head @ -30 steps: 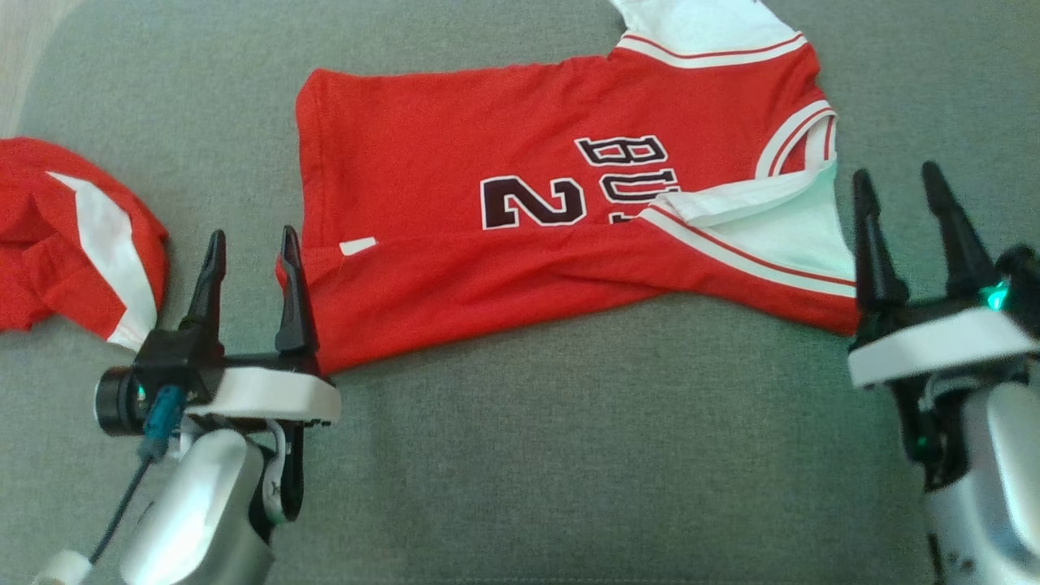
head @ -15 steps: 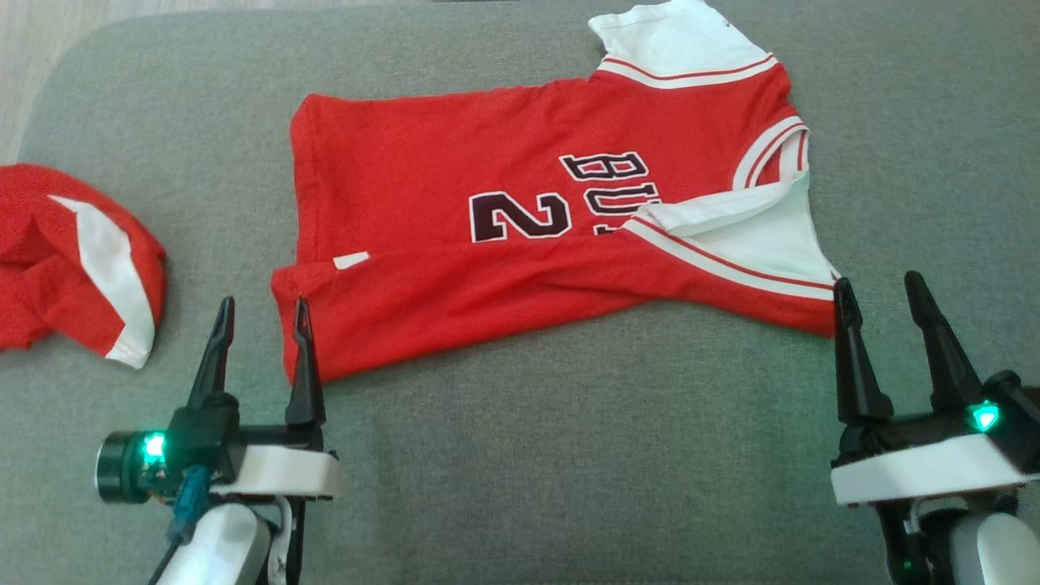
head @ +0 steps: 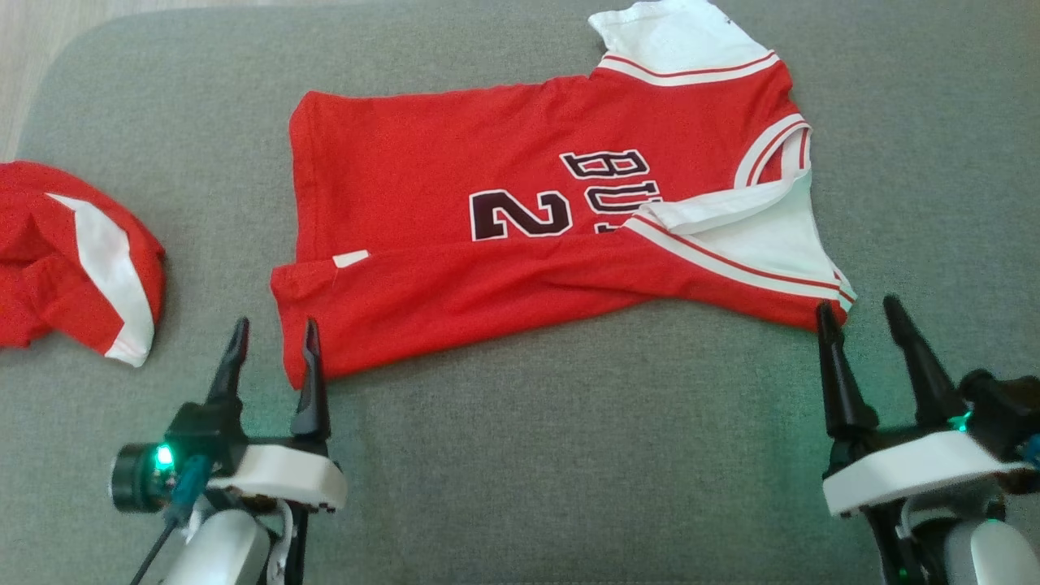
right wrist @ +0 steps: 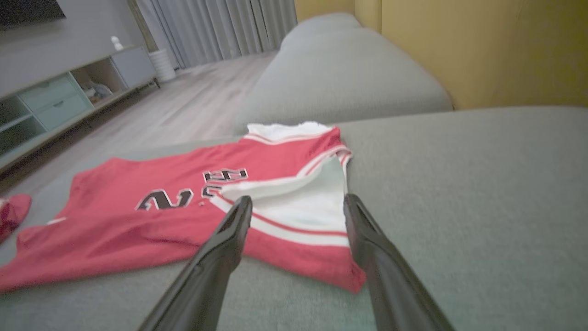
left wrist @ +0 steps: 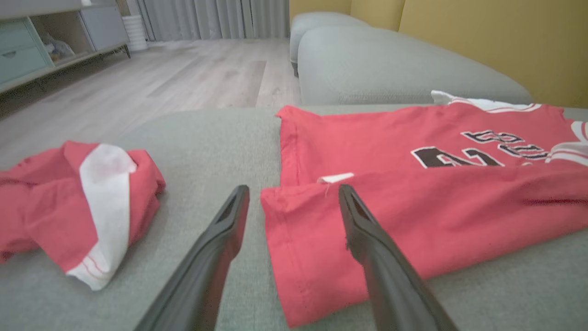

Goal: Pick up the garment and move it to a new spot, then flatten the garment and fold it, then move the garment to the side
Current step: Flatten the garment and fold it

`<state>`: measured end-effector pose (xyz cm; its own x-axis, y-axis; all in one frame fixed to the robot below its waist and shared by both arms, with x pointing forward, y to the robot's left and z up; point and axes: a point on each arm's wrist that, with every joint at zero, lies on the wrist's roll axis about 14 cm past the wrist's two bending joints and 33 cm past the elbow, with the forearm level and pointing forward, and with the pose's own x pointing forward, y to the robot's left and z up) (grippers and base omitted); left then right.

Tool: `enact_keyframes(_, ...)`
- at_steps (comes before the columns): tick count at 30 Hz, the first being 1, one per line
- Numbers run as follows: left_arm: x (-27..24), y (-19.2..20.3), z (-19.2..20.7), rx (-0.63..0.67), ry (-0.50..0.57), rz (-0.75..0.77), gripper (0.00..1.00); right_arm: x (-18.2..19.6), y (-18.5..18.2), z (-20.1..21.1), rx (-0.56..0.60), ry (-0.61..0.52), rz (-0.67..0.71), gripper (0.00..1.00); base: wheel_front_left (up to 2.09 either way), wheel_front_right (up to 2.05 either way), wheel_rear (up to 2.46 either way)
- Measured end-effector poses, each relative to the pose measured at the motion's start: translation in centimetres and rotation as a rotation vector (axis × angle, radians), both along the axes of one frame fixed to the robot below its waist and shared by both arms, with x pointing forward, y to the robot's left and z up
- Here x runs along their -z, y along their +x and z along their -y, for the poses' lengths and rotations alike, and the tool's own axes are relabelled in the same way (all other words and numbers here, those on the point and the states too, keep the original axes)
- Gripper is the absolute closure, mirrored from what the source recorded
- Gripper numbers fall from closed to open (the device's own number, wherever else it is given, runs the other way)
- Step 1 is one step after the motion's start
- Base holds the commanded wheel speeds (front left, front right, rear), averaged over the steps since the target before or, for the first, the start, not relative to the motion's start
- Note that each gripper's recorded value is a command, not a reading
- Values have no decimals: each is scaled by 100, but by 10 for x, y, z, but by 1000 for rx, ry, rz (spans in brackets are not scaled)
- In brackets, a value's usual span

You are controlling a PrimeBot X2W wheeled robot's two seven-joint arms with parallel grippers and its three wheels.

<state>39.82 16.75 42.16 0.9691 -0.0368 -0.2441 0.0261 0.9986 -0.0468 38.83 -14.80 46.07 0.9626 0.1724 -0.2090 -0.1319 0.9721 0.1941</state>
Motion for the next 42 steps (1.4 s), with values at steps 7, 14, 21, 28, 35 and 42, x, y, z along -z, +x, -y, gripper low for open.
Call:
enact_keyframes(7,45,-12,20,71,-65,-198,0,60,-3,16,8,-29,-214,0,0,0,0)
enact_keyframes(14,59,-1,23,98,-82,-283,0,75,20,18,2,-35,-280,0,0,0,0)
enact_keyframes(21,69,3,28,140,-91,-367,100,105,15,16,-7,-5,-455,0,0,0,0)
enact_keyframes(28,66,5,22,132,-80,-354,100,100,24,12,-14,39,-455,100,0,0,0)
enact_keyframes(35,44,1,11,100,-73,-275,100,72,22,11,-23,49,-388,100,0,0,0)
enact_keyframes(42,17,-16,-11,55,-56,-273,100,48,-14,11,-25,62,-410,100,0,0,0)
